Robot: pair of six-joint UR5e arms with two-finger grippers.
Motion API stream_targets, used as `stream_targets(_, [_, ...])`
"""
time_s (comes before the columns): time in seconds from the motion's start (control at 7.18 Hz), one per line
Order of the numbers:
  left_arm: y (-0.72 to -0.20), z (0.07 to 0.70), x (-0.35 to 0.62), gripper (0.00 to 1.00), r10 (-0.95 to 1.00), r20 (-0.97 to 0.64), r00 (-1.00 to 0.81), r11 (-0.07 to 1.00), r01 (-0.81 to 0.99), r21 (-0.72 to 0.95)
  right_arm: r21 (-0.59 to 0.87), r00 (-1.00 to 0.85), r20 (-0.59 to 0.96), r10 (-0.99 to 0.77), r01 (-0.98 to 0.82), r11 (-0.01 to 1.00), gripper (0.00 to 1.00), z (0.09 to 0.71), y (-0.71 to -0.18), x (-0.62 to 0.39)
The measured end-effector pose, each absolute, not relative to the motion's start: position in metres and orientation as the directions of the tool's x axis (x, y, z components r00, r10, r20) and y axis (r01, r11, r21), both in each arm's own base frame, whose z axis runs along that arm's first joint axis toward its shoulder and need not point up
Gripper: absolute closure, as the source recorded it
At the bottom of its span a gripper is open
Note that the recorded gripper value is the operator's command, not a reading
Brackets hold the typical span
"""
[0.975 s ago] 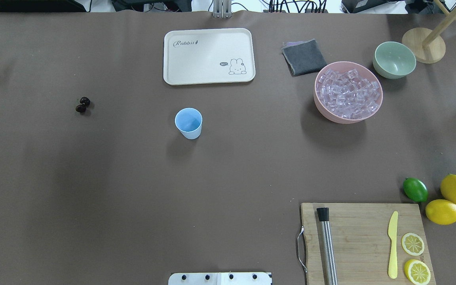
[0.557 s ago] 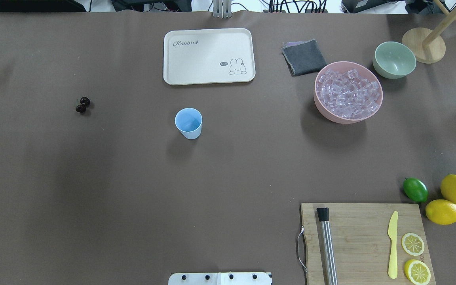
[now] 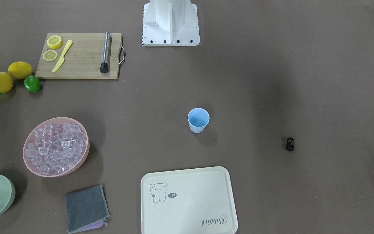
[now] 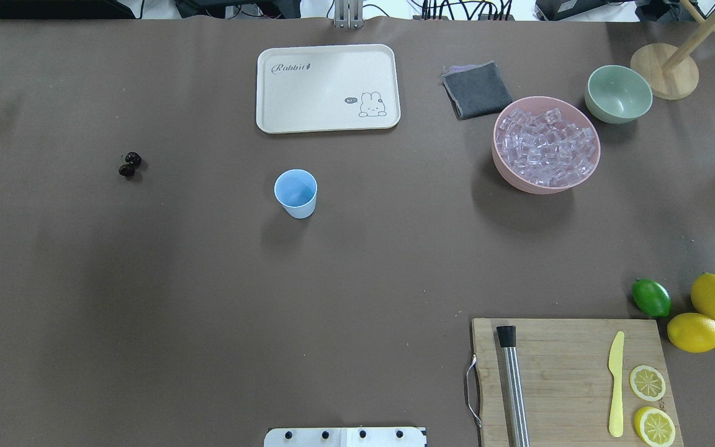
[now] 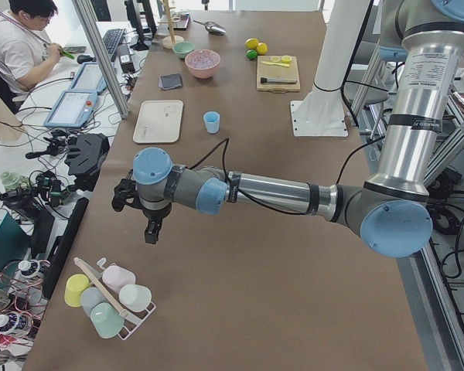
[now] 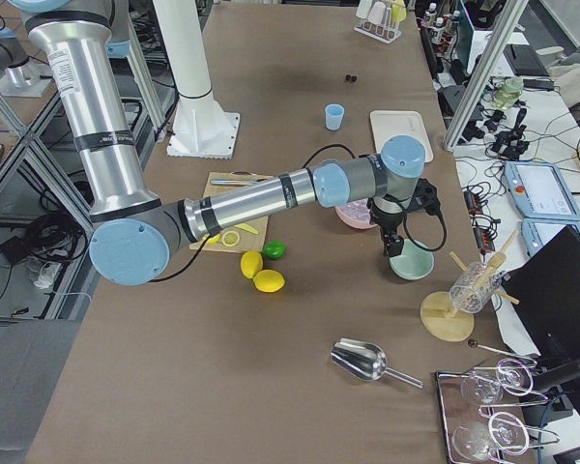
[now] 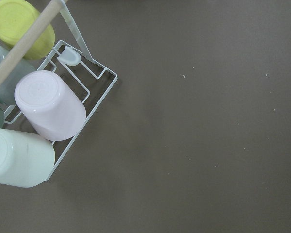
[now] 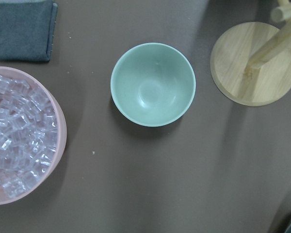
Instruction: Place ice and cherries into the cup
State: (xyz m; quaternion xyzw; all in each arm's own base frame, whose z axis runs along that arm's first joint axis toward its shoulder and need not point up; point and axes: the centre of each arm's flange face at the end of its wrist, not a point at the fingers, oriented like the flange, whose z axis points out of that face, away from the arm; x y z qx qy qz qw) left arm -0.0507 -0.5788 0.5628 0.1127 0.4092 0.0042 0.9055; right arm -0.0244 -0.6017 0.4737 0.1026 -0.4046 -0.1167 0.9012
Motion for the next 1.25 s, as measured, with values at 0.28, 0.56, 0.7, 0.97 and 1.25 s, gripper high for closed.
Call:
stream_targets(0.28, [-0.582, 0.558, -0.05, 0.02, 0.107, -0.741, 0.663, 0.973, 0.084, 0.216, 0.282, 0.63, 0.718, -0.297, 0.127, 0.951, 0.02, 0.435, -0.606, -0.065])
stream_targets(0.56, [-0.587, 0.552, -0.05, 0.02, 0.12, -0.738, 0.664, 0.969, 0.082, 0.232, 0.327, 0.613, 0.71, -0.347, 0.149, 0.933, 0.02, 0.393, -0.603, -0.142])
stream_targets(0.7, [-0.588, 0.552, -0.05, 0.02, 0.133, -0.736, 0.664, 0.966, 0.081, 0.247, 0.348, 0.611, 0.706, -0.358, 0.142, 0.927, 0.02, 0.376, -0.601, -0.195])
stream_targets(0.97, [-0.591, 0.558, -0.051, 0.02, 0.15, -0.732, 0.665, 0.96, 0.08, 0.269, 0.364, 0.612, 0.699, -0.37, 0.141, 0.921, 0.02, 0.354, -0.595, -0.275])
stream_targets(1.25, [-0.596, 0.562, -0.051, 0.02, 0.149, -0.732, 0.665, 0.96, 0.079, 0.267, 0.386, 0.63, 0.663, -0.405, 0.176, 0.906, 0.06, 0.357, -0.585, -0.311])
